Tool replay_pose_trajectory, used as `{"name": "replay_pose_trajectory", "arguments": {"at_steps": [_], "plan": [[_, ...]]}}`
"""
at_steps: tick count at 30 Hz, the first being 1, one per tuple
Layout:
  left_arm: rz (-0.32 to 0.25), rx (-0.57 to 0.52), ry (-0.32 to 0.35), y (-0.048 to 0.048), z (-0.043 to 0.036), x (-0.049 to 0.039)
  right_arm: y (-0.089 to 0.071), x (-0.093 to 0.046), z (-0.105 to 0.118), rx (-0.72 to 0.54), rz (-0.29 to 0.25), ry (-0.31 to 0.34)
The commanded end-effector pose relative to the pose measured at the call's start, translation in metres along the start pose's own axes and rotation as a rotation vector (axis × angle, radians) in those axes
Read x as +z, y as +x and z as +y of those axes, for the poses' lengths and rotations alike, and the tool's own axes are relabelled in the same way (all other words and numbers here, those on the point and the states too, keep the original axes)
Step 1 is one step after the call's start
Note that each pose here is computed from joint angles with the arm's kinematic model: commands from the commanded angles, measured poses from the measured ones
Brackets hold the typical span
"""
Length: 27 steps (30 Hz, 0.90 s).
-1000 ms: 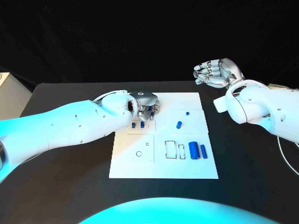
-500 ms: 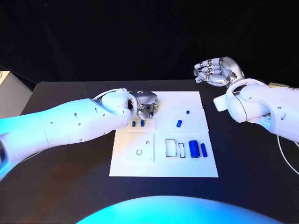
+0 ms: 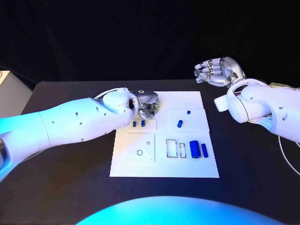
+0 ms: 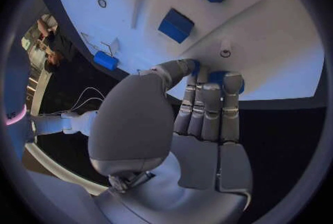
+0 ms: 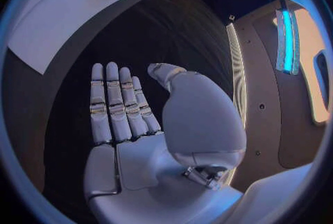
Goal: Assemble the parts on the task board
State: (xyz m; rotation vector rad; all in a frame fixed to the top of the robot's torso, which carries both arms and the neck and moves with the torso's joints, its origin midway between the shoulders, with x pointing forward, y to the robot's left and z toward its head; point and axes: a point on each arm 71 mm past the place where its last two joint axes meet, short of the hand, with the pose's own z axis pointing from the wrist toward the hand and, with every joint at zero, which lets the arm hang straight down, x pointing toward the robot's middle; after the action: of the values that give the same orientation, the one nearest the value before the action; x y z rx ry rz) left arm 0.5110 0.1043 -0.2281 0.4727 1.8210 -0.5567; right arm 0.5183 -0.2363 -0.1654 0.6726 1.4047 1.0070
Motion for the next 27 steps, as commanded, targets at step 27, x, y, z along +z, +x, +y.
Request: {"name": "replay_pose_trajectory", "arguments": {"at_steps": [27], "plan": [[-0.102, -0.160, 0.025, -0.0115, 0.0034, -0.0132, 0.001, 0.000, 0.001, 0.007, 0.010, -0.028]]}}
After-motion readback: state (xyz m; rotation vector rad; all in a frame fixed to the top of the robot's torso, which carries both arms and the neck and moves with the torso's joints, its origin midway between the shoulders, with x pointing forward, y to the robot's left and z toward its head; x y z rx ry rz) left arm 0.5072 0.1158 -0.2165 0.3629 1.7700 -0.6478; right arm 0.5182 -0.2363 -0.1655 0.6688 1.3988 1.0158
